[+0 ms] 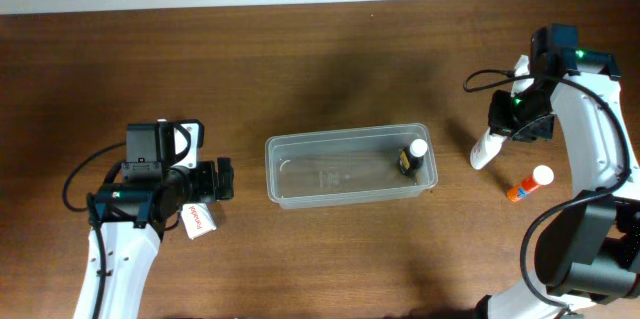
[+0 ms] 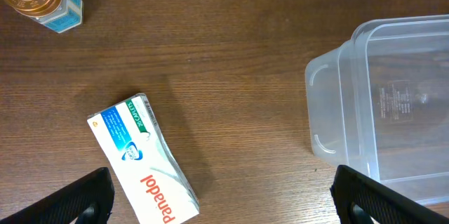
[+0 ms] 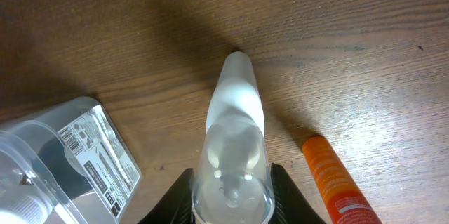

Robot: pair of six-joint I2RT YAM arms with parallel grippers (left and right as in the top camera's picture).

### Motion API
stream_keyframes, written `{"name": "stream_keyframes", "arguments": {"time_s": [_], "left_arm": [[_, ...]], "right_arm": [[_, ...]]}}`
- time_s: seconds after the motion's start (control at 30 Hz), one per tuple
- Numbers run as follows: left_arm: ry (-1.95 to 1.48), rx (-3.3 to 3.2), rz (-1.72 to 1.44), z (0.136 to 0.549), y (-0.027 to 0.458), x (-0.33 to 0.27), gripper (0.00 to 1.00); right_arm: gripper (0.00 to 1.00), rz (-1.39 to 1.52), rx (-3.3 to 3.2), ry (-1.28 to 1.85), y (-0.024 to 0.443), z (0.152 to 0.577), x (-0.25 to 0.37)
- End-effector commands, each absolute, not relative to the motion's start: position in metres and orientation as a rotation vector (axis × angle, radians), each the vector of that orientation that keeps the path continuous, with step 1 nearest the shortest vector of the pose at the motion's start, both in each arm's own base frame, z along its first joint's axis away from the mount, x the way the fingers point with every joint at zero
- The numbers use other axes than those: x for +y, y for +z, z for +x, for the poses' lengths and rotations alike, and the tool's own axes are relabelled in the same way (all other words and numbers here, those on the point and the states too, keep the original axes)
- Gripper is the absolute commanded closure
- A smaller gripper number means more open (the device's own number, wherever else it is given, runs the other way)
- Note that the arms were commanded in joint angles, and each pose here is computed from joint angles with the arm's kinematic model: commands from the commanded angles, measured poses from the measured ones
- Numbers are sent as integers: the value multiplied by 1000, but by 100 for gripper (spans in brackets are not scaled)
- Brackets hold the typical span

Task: Pack container
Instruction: 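Move the right gripper to the white spray bottle and grasp it, then lower the white spray bottle into the container and open the right gripper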

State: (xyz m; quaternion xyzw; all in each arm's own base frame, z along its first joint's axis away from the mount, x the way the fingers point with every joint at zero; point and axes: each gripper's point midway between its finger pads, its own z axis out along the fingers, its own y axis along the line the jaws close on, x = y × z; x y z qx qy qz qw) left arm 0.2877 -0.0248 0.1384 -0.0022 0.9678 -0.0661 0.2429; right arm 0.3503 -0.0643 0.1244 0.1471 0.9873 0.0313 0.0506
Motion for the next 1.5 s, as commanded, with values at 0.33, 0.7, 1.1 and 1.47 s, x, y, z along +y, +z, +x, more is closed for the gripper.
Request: {"name": "stream_keyframes", "arguments": {"time_s": [0.33,0.7,1.1,1.47], "left_arm": [[-188,2624,-6,293,146,-25,1],[-187,2623,-6,293,146,-25,1],[-188,2624,-6,293,146,-25,0],[-188,2624,-6,293,146,-25,1]], "right_arm": [[86,401,2966,93,156,339,-56],[86,93,2759,134,257,284,16],[85,-122,2825,196,242,267,74],[85,-147,2889,181,201,291,85]]}}
